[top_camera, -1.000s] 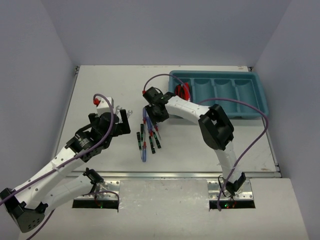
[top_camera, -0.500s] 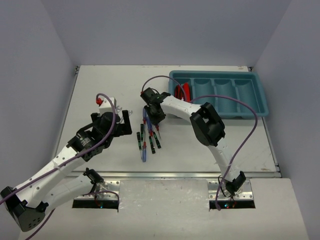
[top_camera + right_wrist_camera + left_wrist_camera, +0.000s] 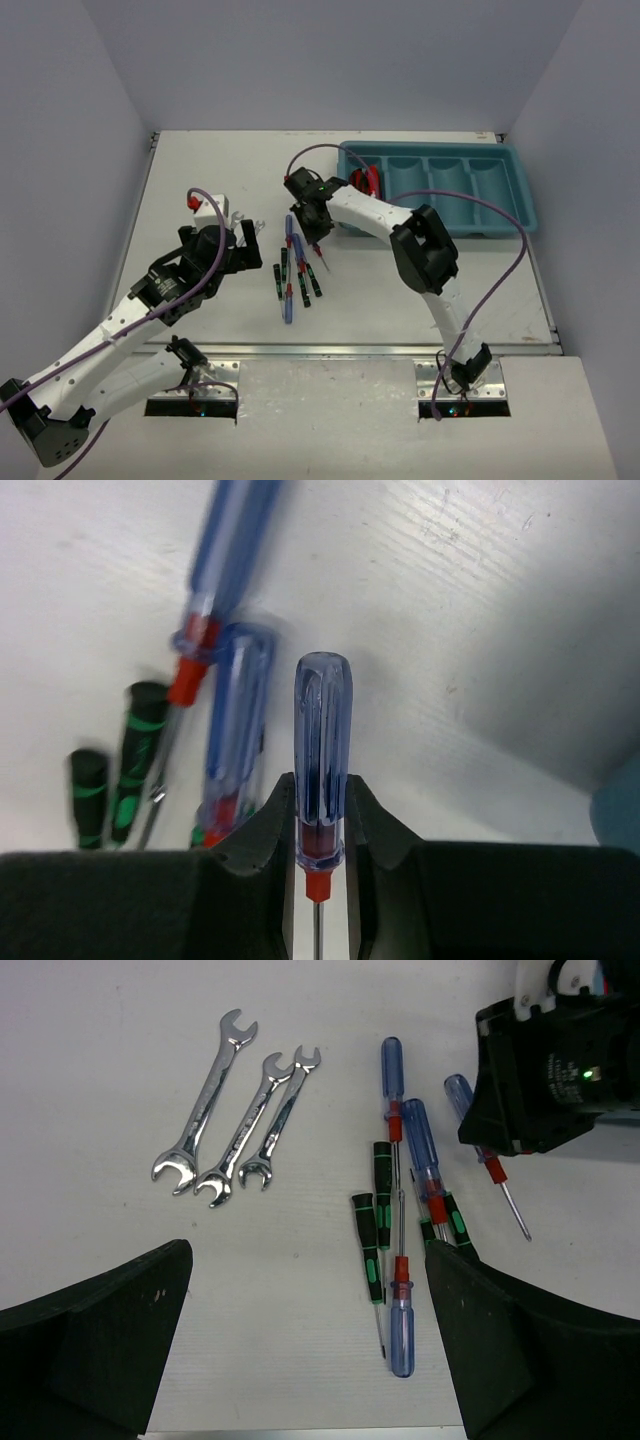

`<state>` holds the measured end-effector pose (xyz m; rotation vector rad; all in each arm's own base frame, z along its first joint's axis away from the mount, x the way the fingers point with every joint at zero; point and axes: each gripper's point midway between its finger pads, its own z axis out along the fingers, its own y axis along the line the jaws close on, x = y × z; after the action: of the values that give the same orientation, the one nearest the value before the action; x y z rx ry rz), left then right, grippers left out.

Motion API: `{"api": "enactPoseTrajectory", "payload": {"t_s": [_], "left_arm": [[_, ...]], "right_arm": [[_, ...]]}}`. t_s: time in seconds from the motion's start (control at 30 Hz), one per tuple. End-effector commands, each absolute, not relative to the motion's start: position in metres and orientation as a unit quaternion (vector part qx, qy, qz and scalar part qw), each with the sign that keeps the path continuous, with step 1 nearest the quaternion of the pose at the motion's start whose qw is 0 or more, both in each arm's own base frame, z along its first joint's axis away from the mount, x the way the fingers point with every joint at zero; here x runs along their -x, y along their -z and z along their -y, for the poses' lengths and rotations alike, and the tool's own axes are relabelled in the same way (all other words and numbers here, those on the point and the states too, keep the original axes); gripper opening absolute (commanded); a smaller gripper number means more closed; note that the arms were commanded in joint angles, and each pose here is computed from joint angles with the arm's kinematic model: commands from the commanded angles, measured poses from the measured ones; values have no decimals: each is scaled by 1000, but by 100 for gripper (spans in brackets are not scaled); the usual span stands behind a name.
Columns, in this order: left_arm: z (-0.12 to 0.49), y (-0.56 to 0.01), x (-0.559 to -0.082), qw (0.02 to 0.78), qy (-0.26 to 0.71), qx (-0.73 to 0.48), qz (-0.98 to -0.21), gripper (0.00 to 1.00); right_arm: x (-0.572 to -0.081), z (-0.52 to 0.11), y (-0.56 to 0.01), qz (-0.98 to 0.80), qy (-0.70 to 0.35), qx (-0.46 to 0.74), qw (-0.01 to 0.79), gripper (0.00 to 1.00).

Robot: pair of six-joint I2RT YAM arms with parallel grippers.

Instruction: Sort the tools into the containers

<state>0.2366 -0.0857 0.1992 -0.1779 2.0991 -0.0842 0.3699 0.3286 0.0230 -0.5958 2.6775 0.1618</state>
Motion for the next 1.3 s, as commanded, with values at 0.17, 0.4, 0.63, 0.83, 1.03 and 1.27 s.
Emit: {"api": "enactPoseTrajectory", "payload": {"t_s": [0.17,0.4,0.63,0.83,1.03,1.27], "left_arm": [[80,-209,-242,512,28,90,-854,100],[81,-204,-244,504,21,87,-859,100],[77,-196,-250,491,8,92,-866,100],[78,-194,-250,488,10,90,-868,100],[78,-193,-250,486,9,90,-869,100],[70,-199,-248,497,3,108,-861,100]], "right_arm": [[-424,-284,-192,-920,-175,127,327,6],[-498,-170,-166,-944,-62,53,320,8],[-527,-95,-133,-955,-24,2,294,22],[-519,-86,-121,-960,-34,-4,277,49],[-492,-117,-152,-953,-53,12,299,59],[-415,-222,-176,-923,-97,86,362,59]]}}
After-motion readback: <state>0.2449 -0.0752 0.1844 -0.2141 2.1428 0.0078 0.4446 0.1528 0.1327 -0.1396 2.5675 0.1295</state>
